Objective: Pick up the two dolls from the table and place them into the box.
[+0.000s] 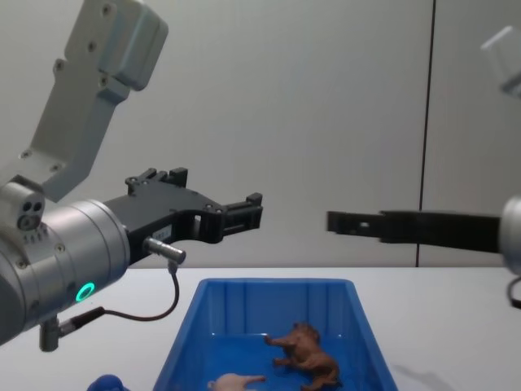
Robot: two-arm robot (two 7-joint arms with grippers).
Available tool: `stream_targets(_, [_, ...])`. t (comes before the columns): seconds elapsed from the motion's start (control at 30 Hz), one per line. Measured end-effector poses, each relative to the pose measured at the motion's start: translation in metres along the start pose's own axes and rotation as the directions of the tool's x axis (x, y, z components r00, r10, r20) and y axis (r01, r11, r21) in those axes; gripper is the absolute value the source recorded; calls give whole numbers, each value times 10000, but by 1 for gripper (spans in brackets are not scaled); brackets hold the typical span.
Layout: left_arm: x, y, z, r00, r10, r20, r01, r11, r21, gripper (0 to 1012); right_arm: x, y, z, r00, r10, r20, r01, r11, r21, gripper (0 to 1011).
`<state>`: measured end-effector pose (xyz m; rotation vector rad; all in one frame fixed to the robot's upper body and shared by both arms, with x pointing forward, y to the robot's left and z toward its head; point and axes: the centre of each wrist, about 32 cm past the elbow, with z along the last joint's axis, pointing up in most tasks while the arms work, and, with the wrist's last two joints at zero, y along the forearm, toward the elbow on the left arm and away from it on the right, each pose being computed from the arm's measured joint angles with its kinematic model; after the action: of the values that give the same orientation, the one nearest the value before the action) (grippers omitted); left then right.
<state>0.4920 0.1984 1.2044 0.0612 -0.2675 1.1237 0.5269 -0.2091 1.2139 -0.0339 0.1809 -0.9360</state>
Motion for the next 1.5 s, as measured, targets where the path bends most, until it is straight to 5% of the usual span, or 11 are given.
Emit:
stream_targets(0.6, [13,53,3,9998,150,122,-152,9998,129,1001,162,-370,-42,9994,-168,288,154,9986,503,1001])
stream_targets(1.03, [31,397,-50,9944,977,394,-1014,9892,1060,1002,187,-439,-47,9992,-195,355,174,9981,584,1001])
stream_targets(1.27, [34,653,-172,9889,1420,444,-1477,9729,1780,1001,195,-459,-49,9991,-202,375,179,9980,605,1001])
stream_targets(1.5, [36,815,-312,9869,1570,373,-1614,9594,2311,1002,197,-468,-48,9991,-197,388,173,9979,616,1001])
